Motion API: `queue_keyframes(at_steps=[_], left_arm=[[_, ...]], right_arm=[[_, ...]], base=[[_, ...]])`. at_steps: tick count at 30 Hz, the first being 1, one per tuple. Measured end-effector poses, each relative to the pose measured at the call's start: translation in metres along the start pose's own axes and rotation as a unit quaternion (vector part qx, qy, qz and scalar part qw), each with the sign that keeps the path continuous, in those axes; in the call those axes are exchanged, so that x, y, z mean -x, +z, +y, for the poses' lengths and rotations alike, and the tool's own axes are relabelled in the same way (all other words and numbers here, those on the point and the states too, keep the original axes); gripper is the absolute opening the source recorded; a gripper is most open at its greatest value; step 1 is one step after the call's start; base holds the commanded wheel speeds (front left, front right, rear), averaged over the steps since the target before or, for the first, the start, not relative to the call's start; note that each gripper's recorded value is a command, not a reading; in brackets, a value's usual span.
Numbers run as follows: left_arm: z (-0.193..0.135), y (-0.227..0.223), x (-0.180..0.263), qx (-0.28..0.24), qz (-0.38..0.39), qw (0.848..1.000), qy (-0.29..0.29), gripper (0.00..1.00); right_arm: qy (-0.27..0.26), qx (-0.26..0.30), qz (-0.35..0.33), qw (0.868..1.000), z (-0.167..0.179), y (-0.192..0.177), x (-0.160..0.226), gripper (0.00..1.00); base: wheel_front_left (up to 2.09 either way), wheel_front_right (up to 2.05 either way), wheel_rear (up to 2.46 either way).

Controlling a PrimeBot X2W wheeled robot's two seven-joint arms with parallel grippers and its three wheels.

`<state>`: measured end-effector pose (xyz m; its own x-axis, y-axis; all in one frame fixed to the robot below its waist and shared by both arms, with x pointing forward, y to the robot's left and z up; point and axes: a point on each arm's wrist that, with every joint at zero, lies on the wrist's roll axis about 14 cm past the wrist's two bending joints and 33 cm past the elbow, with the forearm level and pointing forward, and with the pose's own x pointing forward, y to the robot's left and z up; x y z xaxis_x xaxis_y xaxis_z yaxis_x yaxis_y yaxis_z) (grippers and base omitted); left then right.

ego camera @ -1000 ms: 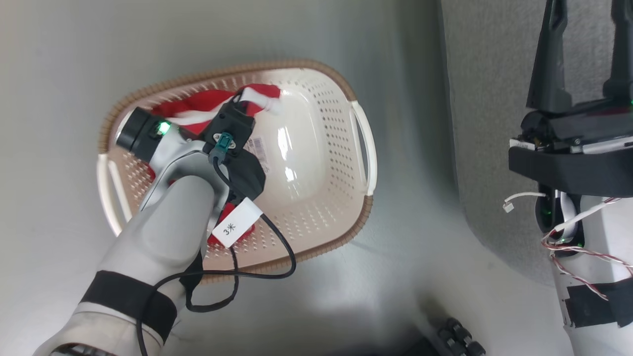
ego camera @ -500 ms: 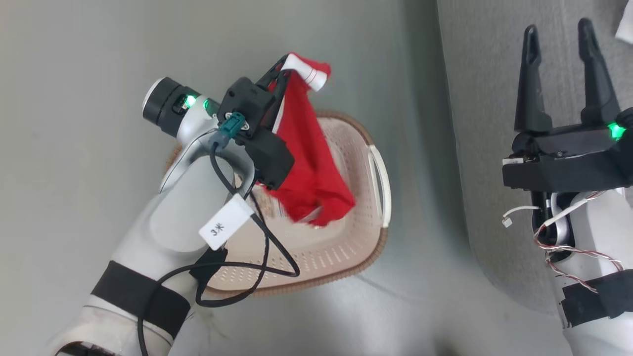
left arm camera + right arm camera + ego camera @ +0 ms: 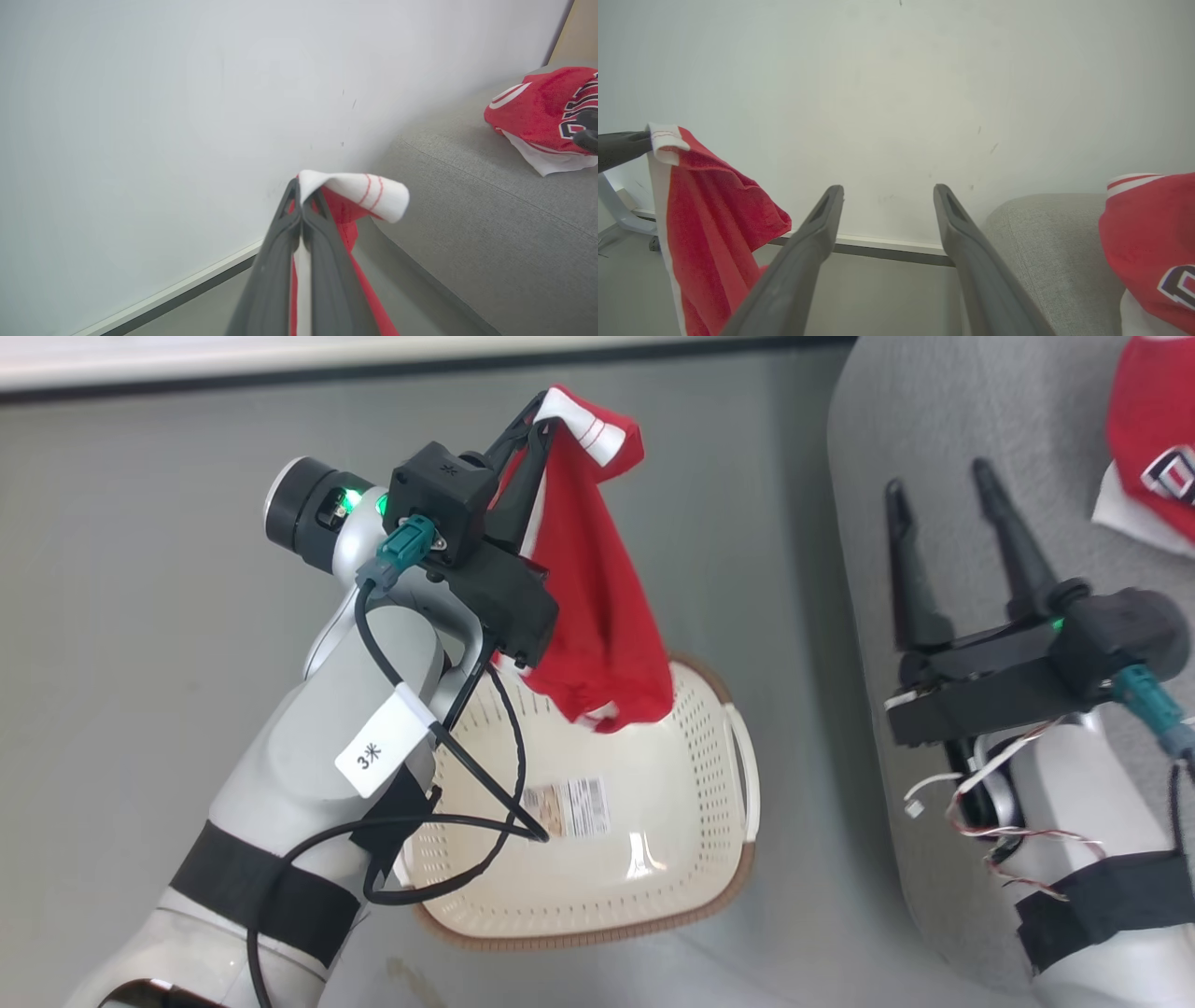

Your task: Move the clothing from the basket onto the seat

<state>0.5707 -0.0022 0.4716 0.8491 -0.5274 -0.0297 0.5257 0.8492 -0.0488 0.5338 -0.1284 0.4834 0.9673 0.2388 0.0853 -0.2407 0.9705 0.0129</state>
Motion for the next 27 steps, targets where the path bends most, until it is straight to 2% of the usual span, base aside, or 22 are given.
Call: queue_keyframes(at_steps=[8, 15, 22, 27], left_arm=[[-0.004, 0.065, 0.015, -0.024, -0.052, 0.998, 0.005, 0.00], [-0.023, 0.117, 0.035, -0.036, -0.094, 0.995, -0.004, 0.00], [-0.045, 0.143, 0.059, -0.043, -0.111, 0.993, -0.014, 0.00], [-0.066, 0.154, 0.077, -0.049, -0.114, 0.992, -0.024, 0.00]], right_arm=[[0.037, 0.005, -0.016, 0.999, 0.028, 0.032, 0.008, 1.00], [0.071, 0.021, -0.024, 0.997, 0.050, 0.057, 0.023, 1.00], [0.122, 0.026, -0.021, 0.992, 0.093, 0.068, 0.042, 1.00], [0.156, 0.035, -0.001, 0.987, 0.120, 0.062, 0.065, 1.00]], base=[[0.00, 0.00, 0.00], [0.00, 0.00, 0.00], [0.00, 0.00, 0.00], [0.00, 0.00, 0.00]])
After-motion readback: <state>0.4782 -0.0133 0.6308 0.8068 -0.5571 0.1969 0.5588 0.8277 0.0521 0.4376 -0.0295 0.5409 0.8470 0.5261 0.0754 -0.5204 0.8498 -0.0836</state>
